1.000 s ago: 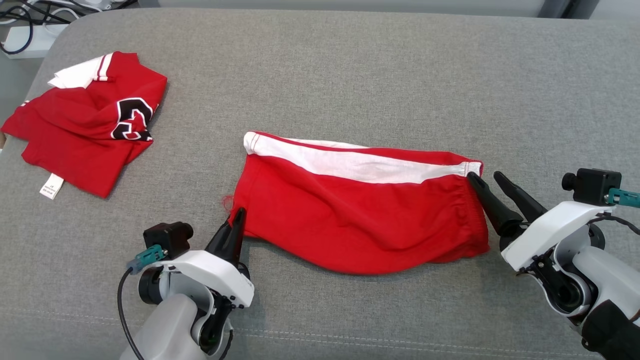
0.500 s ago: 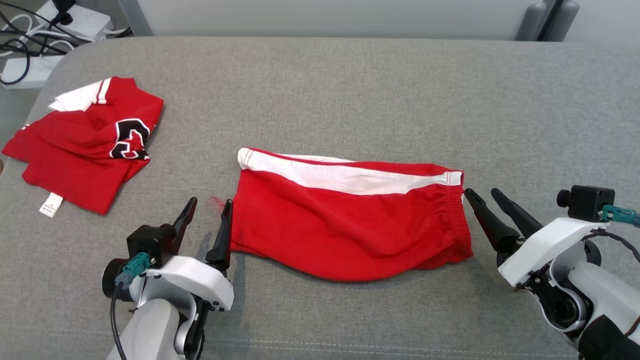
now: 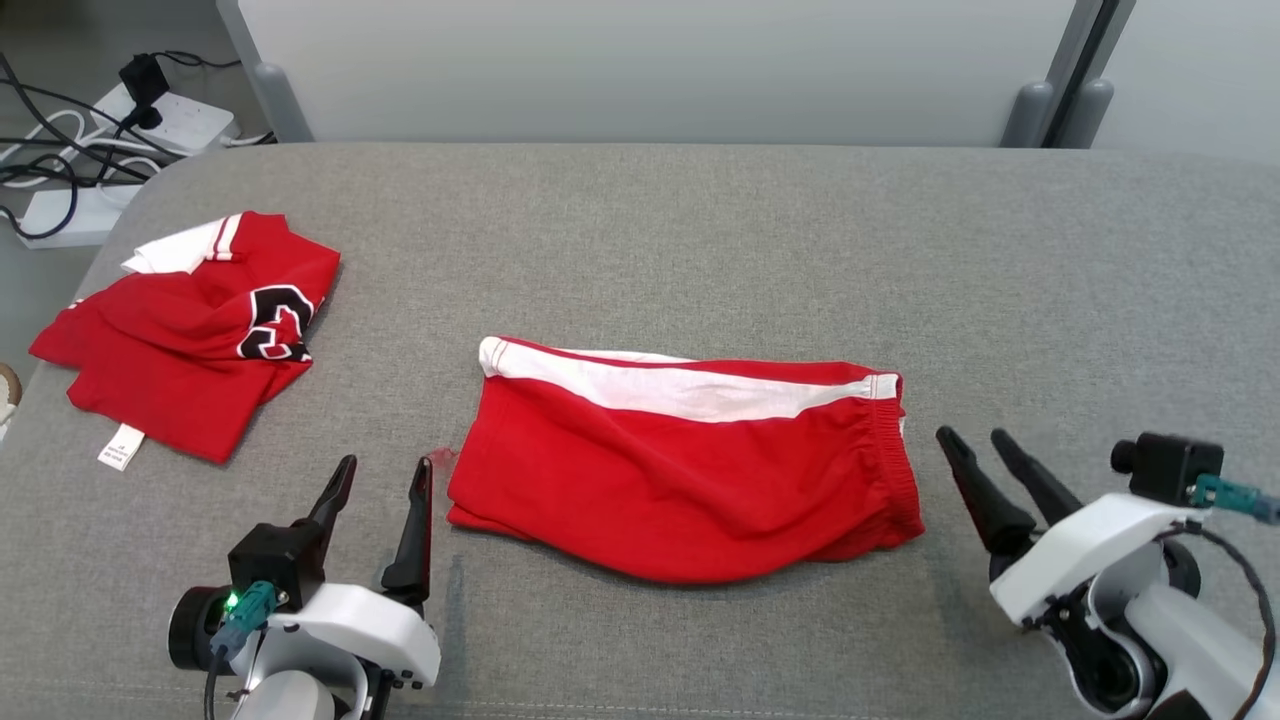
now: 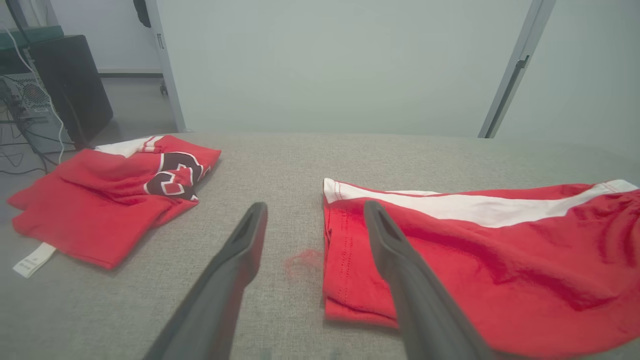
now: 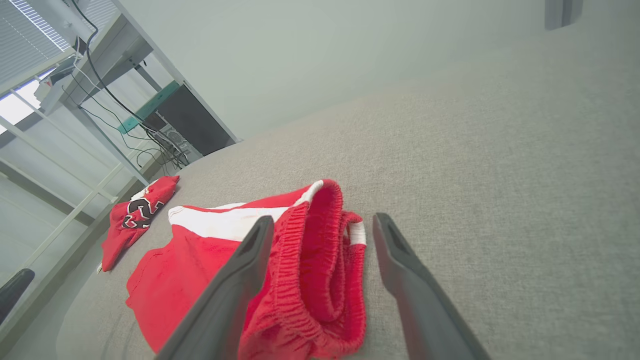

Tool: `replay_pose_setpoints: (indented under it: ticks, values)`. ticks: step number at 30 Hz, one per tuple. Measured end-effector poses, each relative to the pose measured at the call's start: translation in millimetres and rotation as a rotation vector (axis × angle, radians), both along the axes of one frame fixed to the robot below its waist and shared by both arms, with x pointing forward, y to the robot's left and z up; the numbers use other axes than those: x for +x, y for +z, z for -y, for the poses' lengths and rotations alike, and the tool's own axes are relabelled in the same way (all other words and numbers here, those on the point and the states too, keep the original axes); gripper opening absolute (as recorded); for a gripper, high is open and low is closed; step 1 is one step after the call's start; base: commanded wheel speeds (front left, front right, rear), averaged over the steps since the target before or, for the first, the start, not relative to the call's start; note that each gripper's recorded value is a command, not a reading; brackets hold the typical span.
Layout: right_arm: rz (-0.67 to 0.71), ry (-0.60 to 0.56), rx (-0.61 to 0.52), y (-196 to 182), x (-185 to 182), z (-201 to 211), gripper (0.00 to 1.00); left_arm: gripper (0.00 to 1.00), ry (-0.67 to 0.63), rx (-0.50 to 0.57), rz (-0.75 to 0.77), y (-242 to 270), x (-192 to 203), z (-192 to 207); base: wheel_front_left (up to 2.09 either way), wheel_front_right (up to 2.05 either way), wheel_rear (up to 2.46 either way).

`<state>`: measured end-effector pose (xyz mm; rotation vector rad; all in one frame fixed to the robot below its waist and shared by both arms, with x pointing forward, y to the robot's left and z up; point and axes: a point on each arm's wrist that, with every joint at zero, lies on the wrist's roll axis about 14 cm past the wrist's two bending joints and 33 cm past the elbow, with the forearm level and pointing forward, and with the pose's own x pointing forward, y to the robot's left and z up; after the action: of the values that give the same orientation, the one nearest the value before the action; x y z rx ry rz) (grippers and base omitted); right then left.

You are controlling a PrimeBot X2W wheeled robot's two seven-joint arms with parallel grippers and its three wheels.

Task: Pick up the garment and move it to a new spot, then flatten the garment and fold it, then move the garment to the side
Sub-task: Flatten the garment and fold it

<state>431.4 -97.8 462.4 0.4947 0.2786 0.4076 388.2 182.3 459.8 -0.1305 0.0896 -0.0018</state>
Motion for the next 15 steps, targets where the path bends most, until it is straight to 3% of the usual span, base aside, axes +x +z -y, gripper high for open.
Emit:
replay_pose_setpoints:
  ticks: [15]
  values:
    - [-0.061, 0.013, 0.043, -22.4, 2.0, -21.9, 1.00, 1.00, 0.057, 0.025, 0.028, 7.4, -10.0, -19.9, 0.00, 0.00, 0.00]
